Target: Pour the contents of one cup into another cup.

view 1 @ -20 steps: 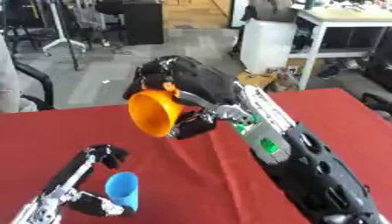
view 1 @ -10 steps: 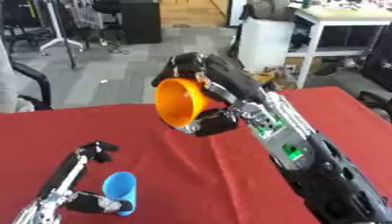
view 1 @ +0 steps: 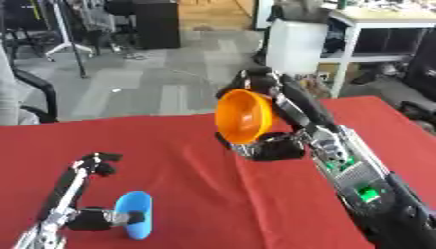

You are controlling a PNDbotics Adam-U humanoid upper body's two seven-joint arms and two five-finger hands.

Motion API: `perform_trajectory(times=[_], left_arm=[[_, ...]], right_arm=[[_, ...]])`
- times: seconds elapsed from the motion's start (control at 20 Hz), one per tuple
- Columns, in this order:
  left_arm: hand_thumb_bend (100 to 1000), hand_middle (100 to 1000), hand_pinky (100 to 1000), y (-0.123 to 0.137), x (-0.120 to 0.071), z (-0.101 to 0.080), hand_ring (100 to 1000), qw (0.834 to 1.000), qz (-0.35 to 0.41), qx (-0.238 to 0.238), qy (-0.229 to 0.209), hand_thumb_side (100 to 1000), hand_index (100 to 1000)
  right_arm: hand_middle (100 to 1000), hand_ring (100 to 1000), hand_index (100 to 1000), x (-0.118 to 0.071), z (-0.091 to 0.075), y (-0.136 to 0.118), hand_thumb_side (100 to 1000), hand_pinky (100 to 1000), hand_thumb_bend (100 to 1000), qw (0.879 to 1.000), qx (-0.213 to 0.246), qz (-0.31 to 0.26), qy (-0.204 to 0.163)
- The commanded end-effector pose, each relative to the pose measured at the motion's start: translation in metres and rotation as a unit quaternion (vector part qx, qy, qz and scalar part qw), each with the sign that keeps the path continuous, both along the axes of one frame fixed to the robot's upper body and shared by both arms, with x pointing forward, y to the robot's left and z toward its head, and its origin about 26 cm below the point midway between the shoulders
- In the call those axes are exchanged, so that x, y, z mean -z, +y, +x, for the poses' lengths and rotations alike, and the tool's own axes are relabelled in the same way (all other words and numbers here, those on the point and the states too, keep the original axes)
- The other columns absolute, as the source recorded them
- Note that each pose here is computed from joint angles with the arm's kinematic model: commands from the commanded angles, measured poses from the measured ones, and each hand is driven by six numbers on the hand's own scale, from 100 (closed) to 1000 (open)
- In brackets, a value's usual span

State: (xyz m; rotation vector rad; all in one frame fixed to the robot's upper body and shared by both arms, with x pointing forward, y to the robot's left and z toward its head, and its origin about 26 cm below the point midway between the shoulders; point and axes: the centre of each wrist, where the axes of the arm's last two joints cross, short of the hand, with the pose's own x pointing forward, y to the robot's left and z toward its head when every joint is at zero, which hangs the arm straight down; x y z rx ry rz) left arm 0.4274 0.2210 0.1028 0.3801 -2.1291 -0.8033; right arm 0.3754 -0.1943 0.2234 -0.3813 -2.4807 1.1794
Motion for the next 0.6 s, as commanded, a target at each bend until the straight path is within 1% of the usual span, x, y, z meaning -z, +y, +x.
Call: perform_trajectory(times=[0.05,0.2,0.35,0.5,0.6], left_arm=[[1000,691,638,0.001,-0.019,0.002,623,1.0,-0.006,0.01,-0.018,386,802],[1000,692,638,-0.001,-0.023,0.001,623,1.0,-0.019,0.016,-0.017,438,802],[1000,694,639,-0.004,-0.026,0.0,624,0.999,-0.033,0.022,-0.013,500,803],[992,695,641,-0.008,-0.029,-0.001,625,0.998,-0.046,0.031,-0.01,540,806],[981,696,642,-0.011,-0.031,-0.003,625,0.998,-0.054,0.039,-0.007,554,807]], right_arm=[[556,226,681,0.012,0.004,-0.009,100,613,306,0.999,0.012,0.012,0.046],[567,239,687,0.033,0.014,-0.015,100,620,313,0.993,0.026,0.02,0.112],[586,259,702,0.042,0.027,-0.017,100,623,342,0.985,0.039,0.036,0.162],[618,298,727,0.046,0.041,-0.013,100,634,351,0.978,0.054,0.048,0.196],[673,355,766,0.049,0.05,-0.008,100,650,374,0.975,0.061,0.05,0.208]])
